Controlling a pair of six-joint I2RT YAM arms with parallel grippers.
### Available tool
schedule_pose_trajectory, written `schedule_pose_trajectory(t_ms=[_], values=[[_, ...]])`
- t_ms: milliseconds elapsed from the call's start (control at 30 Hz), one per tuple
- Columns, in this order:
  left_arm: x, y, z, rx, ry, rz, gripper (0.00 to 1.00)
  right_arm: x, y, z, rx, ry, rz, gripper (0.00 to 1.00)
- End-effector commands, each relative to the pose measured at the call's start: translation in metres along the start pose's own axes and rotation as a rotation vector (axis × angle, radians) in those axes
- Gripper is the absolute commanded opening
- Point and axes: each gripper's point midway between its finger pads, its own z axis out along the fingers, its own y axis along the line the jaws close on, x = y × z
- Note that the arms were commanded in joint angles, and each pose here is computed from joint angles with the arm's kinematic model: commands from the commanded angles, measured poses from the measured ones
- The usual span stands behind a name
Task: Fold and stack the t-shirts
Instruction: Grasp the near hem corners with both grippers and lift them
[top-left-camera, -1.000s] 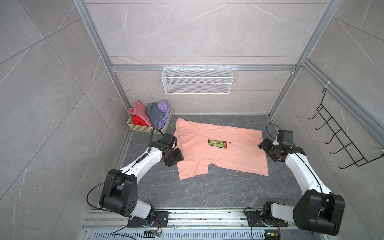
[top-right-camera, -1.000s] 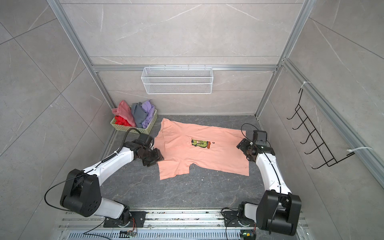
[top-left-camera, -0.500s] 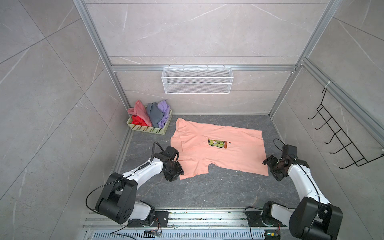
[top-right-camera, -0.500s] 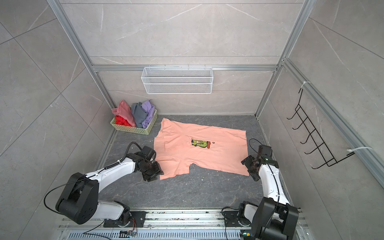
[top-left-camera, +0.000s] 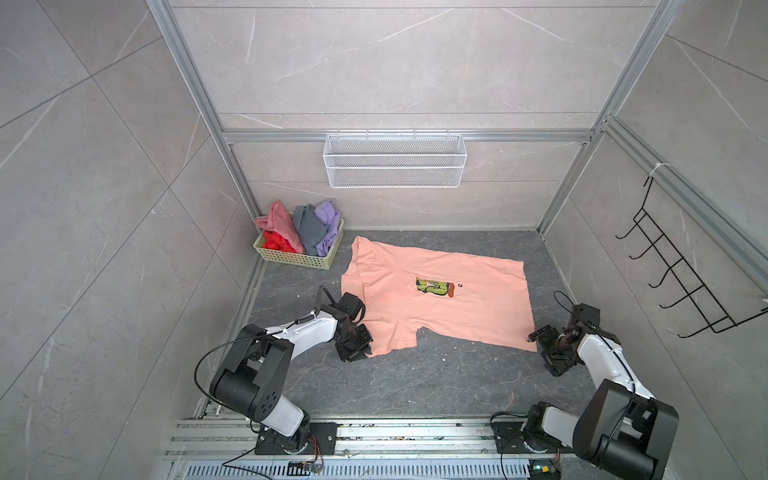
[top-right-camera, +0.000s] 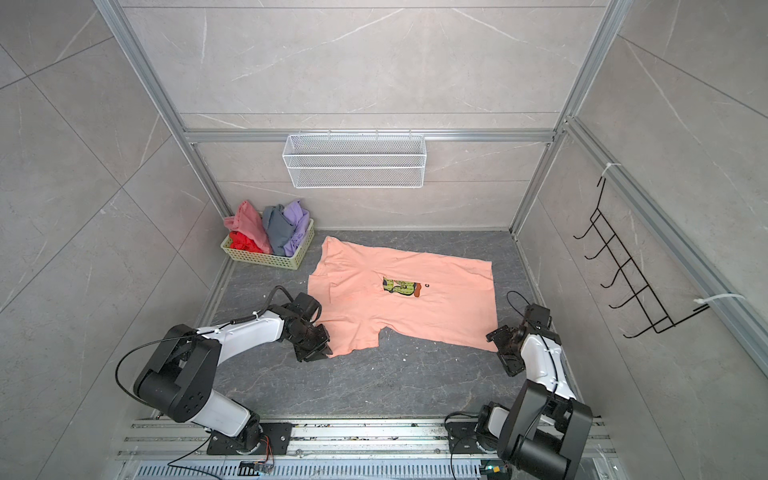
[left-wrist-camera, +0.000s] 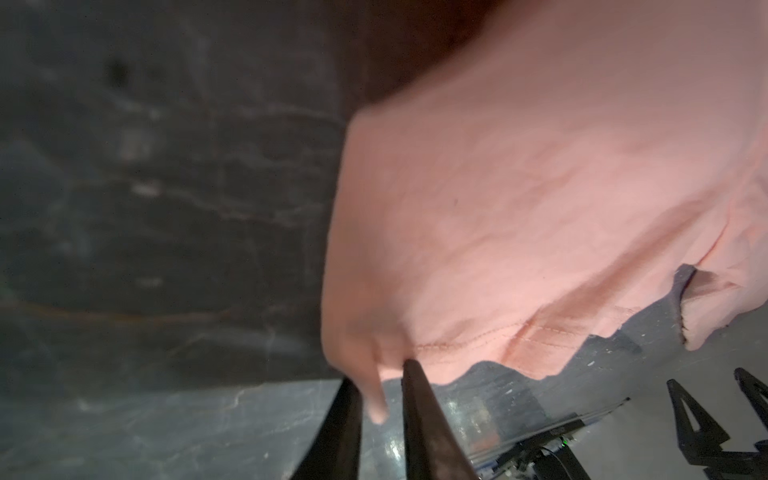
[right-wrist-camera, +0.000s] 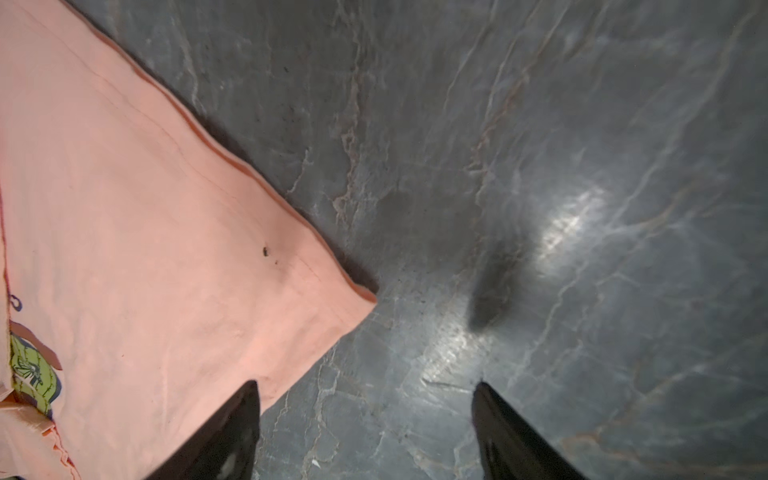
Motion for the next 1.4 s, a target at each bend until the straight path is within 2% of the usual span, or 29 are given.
schedule_pose_trajectory(t_ms=[0,133,500,633,700,833,967,1033,1200,1367], values=[[-0.003,-0.014,-0.003,0.043,-0.007,0.010,0.12,-0.002,0.007,0.008,-0.042,0.004,0.024,0.78],[-0.004,-0.016,-0.011,0.052,-0.035,0.016,0.00,0.000,0.004,0.015,-0.020,0.028,0.025,0.77],[-0.009,-0.035,-0.054,0.116,-0.152,0.058,0.00,0.002,0.011,0.045,0.117,0.069,-0.022,0.70],[-0.009,-0.037,-0.068,0.134,-0.194,0.056,0.00,0.002,0.007,0.052,0.179,0.080,-0.030,0.59],[-0.009,-0.036,-0.073,0.140,-0.211,0.054,0.00,0.001,0.005,0.051,0.188,0.074,-0.029,0.49],[-0.007,-0.030,-0.077,0.132,-0.224,0.045,0.00,0.000,0.011,0.052,0.158,0.061,-0.033,0.21],[-0.004,-0.024,-0.080,0.116,-0.228,0.035,0.00,-0.002,0.019,0.041,0.133,0.042,-0.050,0.04],[-0.001,-0.023,-0.085,0.116,-0.231,0.024,0.00,-0.002,0.022,0.030,0.125,0.029,-0.059,0.00],[0.007,-0.031,-0.109,0.156,-0.256,0.046,0.00,0.002,0.032,0.004,0.060,0.005,-0.065,0.00],[-0.008,-0.068,-0.136,0.167,-0.296,0.175,0.00,-0.013,0.060,-0.018,-0.032,-0.048,-0.035,0.00]])
